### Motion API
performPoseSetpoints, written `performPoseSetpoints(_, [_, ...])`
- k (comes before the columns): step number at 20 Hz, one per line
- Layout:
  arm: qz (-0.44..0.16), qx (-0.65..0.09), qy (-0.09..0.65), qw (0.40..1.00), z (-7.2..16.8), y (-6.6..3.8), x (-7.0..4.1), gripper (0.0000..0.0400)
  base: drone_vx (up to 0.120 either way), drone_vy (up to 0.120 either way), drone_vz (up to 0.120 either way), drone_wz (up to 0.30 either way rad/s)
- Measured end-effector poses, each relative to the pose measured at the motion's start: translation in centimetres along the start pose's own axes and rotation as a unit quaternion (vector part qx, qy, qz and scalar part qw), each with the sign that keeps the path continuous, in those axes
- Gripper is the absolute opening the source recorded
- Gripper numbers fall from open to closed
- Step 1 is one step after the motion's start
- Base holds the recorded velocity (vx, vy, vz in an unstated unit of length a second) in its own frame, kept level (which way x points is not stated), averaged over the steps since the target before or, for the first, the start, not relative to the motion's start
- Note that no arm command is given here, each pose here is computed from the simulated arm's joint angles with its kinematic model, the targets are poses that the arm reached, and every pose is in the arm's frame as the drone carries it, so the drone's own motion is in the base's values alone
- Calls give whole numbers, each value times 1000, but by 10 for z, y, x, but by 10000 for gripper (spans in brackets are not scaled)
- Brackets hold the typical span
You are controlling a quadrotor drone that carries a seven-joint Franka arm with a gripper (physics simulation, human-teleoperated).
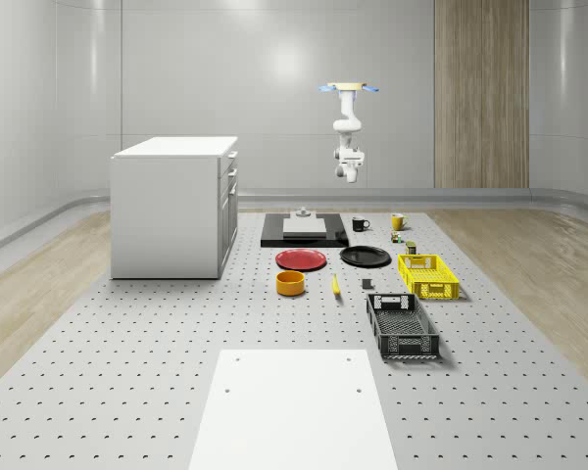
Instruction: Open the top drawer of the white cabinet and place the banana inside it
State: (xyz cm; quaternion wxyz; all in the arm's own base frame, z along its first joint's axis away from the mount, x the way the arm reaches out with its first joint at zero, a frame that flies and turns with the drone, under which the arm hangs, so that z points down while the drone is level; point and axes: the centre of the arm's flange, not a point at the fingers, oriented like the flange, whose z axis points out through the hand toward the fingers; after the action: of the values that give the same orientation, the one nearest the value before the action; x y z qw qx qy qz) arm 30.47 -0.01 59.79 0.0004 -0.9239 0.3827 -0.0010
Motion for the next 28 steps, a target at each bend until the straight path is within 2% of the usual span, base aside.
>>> performPoseSetpoints(4, [0,1,1,1000,-30,3,-2,400,0,0,0,0])
performPoseSetpoints(11, [0,3,3,1000,-71,1,-1,400,0,0,0,0])
performPoseSetpoints(21, [0,11,0,1000,-91,1,1,400,0,0,0,0])
performPoseSetpoints(23, [1,115,-106,988,-86,21,21,400,0,0,0,0])
performPoseSetpoints(25, [1,221,-215,951,-72,41,41,400,0,-40,0,0])
performPoseSetpoints(28, [0,338,-334,880,-47,58,59,400,107,-120,0,0])
